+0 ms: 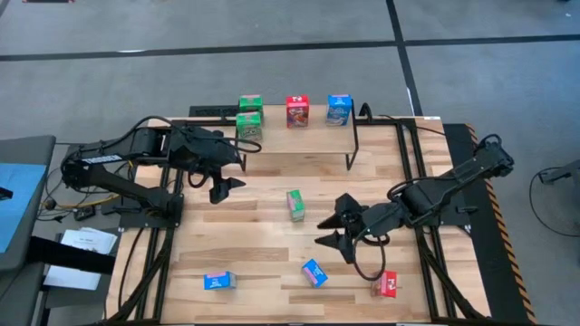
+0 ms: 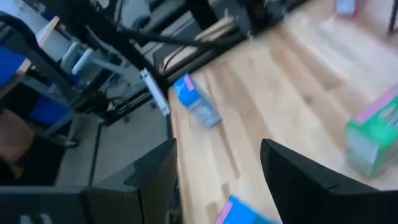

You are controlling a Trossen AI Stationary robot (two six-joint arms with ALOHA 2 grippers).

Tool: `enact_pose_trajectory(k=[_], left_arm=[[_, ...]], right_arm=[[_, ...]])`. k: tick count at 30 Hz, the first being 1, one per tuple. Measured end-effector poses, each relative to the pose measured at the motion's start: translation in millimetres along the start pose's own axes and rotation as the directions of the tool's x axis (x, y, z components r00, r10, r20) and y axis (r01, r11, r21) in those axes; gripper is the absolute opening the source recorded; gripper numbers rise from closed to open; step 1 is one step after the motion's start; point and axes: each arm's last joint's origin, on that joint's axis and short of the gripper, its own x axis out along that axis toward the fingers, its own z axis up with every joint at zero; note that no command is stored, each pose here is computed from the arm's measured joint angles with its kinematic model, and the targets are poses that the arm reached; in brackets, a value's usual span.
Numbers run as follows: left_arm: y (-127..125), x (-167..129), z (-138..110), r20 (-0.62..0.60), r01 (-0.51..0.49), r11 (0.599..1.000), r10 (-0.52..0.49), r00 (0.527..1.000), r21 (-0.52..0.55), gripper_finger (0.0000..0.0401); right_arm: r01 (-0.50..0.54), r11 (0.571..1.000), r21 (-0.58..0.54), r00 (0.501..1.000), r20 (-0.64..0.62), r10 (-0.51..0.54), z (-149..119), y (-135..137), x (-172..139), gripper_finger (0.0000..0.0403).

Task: Stack cereal on shelf
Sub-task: Put the right blue cereal box on the shelf aligned with the other blue cereal box

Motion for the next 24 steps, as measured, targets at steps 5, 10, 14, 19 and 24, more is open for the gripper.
enact_pose_trajectory(k=[5, 10, 14, 19, 24], left_arm=[[0, 0, 0, 0.0, 0.0, 1.0, 0.0, 1.0, -0.006, 0.0313], [0, 0, 0, 0.0, -0.001, 1.0, 0.001, 1.0, -0.005, 0.0313], [0, 0, 0, 0.0, -0.002, 1.0, 0.002, 1.0, -0.002, 0.0313], [0, 0, 0, 0.001, -0.003, 1.0, 0.003, 1.0, -0.002, 0.0313], [0, 0, 0, 0.001, -0.004, 1.0, 0.004, 1.0, -0.002, 0.0313]], right_arm=[[-0.038, 0.999, 0.021, 0.998, -0.04, 0.039, -4, 4, -1, 0.0256], [-0.043, 0.999, -0.008, 0.998, -0.043, 0.043, -5, 4, -1, 0.0256], [-0.039, 0.996, -0.075, 0.999, -0.036, 0.036, -2, 2, 0, 0.0256], [-0.069, 0.987, -0.148, 0.997, -0.055, 0.061, 4, -2, 2, 0.0256], [-0.061, 0.987, -0.148, 0.997, -0.049, 0.054, 6, -5, 3, 0.0256]])
